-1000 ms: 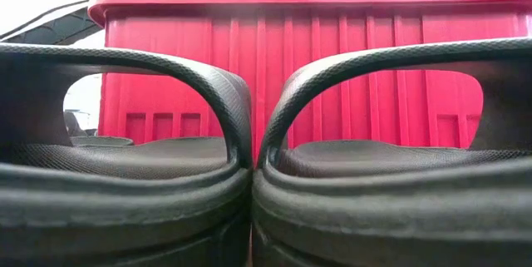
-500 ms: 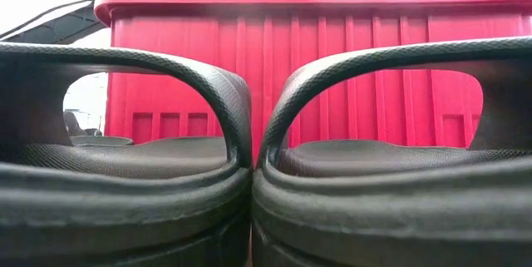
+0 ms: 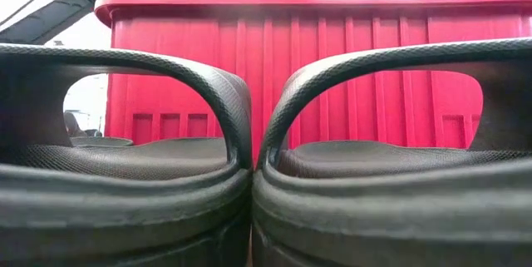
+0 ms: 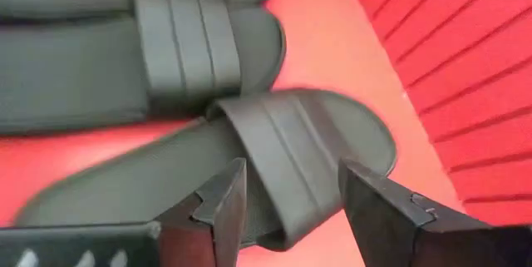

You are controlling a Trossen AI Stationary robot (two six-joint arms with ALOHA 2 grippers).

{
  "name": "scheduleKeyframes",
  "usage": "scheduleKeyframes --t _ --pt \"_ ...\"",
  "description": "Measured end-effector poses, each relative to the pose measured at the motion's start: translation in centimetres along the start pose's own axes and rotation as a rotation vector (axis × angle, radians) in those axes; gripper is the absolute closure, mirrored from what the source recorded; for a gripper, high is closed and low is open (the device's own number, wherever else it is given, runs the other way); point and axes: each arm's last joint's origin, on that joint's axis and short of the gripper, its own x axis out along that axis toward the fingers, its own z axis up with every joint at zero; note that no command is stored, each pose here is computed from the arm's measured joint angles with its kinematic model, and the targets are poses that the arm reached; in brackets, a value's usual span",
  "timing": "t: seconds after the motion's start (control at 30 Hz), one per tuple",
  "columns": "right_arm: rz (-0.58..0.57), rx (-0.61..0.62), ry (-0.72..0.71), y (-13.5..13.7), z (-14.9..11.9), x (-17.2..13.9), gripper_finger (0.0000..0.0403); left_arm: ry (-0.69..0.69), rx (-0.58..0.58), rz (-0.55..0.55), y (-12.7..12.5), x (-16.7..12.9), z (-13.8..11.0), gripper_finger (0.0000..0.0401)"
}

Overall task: Pick and place slides into bin
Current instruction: Put the slide into the red bin

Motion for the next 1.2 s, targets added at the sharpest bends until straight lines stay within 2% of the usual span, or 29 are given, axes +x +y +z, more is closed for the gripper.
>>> scheduleKeyframes --t 0.1,0.17,0.3,0.37,0.4,0.47,0.6,0.77,1.0,1.2 --pt "0.000 0.000 0.000 0.0 0.0 0.0 0.0403 0.021 0.020 0.051 -2.5 -1.4 1.8 0.0229" --pt "-0.001 -0.001 0.000 0.0 0.0 0.0 0.0403 0.040 0.043 0.041 -4.1 -1.6 2.6 0.0254" --pt "0.000 -0.021 0.001 0.0 0.0 0.0 0.0403 0.090 0.043 -0.005 -5.8 -0.7 3.0 0.0341" --pt "-0.001 -0.030 0.000 0.0 0.0 0.0 0.0403 0.146 0.028 0.021 -6.1 0.1 2.9 0.0383" --pt "-0.001 -0.031 0.000 0.0 0.0 0.0 0.0403 0.167 0.028 0.041 -6.2 0.5 2.9 0.0389" --pt "-0.001 -0.038 0.000 0.0 0.0 0.0 0.0403 0.202 0.050 0.029 -6.5 1.3 2.7 0.0388" --pt "-0.002 -0.050 -0.001 0.0 0.0 0.0 0.0403 0.215 0.139 -0.083 -7.6 2.5 2.7 0.0398" --pt "-0.003 -0.050 0.000 0.0 0.0 0.0 0.0403 0.231 0.194 -0.032 -7.4 4.1 2.9 0.0399" --pt "-0.003 -0.050 -0.001 0.0 0.0 0.0 0.0403 0.235 0.187 -0.060 -6.4 6.7 2.1 0.0400" --pt "-0.002 -0.053 -0.001 0.0 0.0 0.0 0.0403 0.261 0.171 -0.080 -6.7 8.4 1.8 0.0401"
